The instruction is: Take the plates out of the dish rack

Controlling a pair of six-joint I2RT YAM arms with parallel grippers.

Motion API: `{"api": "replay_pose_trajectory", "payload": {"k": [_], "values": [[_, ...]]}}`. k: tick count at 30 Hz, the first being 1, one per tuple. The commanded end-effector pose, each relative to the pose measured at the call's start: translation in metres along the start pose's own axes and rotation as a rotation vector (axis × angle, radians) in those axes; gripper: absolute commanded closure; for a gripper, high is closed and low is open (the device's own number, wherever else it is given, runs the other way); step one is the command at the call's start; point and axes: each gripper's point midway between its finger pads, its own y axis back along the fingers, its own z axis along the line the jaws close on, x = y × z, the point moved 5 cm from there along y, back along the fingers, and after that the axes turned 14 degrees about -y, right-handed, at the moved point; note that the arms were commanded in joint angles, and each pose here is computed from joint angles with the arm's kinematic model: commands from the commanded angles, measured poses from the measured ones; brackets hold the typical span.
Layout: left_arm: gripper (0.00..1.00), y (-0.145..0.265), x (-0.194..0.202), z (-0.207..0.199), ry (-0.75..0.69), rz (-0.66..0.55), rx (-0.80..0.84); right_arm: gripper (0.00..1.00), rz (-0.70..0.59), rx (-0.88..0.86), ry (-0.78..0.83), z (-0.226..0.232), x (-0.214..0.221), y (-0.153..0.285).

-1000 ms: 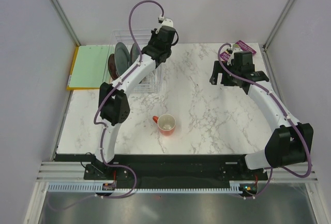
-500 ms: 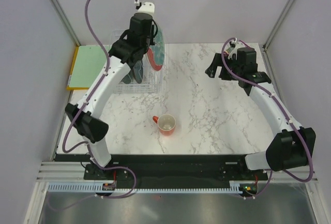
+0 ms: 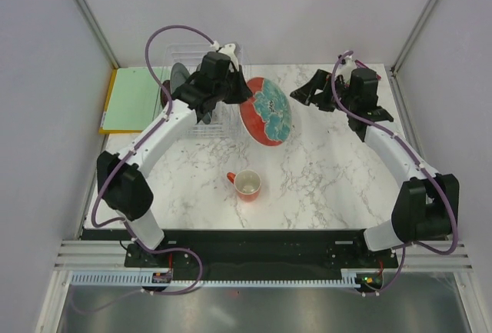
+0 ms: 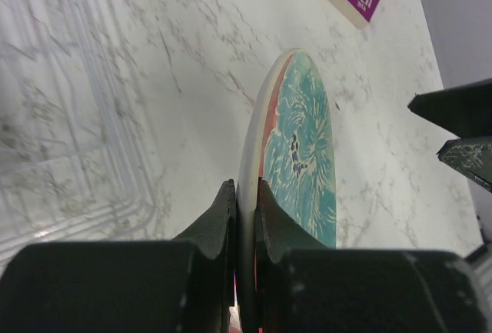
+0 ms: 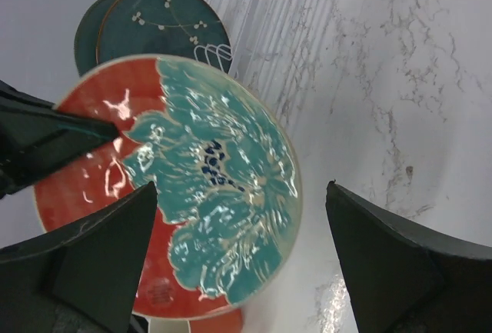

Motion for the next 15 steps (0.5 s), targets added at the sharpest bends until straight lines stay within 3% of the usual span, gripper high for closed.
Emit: {"api": "replay_pose_trajectory", "payload": {"k": [1,11,15], "values": [[0.98,0.04,-0.074,-0.036,0.153,-0.343,0.276,0.02,0.026,-0.113,-0.039,0.009,0.001,-0.007],[0.98,0.062,-0.08,-0.022,0.235,-0.456,0.36,0.02,0.025,-0.039,-0.133,-0.035,0.005,0.004],[0.98,0.062,-0.075,-0.017,0.26,-0.462,0.389,0.02,0.053,-0.123,-0.191,-0.033,0.01,0.004]]}}
